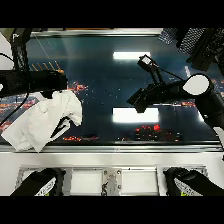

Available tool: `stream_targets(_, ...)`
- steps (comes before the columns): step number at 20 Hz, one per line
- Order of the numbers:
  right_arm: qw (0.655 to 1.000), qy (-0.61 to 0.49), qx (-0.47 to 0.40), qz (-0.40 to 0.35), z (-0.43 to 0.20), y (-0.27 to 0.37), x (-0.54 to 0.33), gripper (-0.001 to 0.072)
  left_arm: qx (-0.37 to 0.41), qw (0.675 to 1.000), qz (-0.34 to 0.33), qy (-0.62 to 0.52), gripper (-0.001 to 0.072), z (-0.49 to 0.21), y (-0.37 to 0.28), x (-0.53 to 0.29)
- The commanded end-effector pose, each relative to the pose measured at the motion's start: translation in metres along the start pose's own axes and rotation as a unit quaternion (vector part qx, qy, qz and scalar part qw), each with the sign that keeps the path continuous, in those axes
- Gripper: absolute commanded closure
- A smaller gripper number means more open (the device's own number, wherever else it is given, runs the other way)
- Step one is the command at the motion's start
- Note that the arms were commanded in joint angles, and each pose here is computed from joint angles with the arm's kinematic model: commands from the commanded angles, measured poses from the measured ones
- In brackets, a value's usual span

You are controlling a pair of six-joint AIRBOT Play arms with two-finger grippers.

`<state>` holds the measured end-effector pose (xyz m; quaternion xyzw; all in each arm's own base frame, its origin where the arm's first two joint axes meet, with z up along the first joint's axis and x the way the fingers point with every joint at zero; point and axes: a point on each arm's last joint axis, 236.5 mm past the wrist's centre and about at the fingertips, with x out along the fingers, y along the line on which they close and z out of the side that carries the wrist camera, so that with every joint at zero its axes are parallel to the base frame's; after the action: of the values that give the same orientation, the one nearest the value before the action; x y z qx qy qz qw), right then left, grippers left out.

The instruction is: Fold the clothes and pants, and hang the long-sleeved shirts on hangers.

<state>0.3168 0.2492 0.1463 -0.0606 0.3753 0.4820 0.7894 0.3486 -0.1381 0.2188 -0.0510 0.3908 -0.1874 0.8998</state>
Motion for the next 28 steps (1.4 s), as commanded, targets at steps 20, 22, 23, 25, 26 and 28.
stream_targets(20, 1.0, 0.001, 0.0, 0.001, 0.0, 0.0, 0.0, 0.0694, -0.009, 0.999, 0.042, -0.033, 0.0211, 0.018, 0.033, 0.002)
stream_targets(22, 1.0, 0.001, 0.0, 0.001, 0.0, 0.0, 0.0, 0.0694, -0.024, 0.996, 0.087, -0.006, -0.0013, 0.008, 0.071, 0.016)
stream_targets(23, 1.0, 0.001, 0.0, 0.001, 0.0, 0.0, 0.0, 0.0694, -0.033, 0.994, 0.107, 0.018, -0.0013, -0.004, 0.09, 0.027)
stream_targets(25, 1.0, 0.001, 0.0, 0.001, 0.0, 0.0, 0.0, 0.0694, -0.066, 0.986, 0.135, 0.077, -0.0013, -0.04, 0.129, 0.059)
stream_targets(26, 1.0, 0.001, 0.0, 0.001, 0.0, 0.0, 0.0, 0.0694, -0.082, 0.981, 0.142, 0.104, -0.0013, -0.059, 0.145, 0.078)
stream_targets(28, 1.0, 0.001, 0.0, 0.001, 0.0, 0.0, 0.0, 0.0694, -0.113, 0.97, 0.153, 0.148, -0.0013, -0.1, 0.174, 0.12)
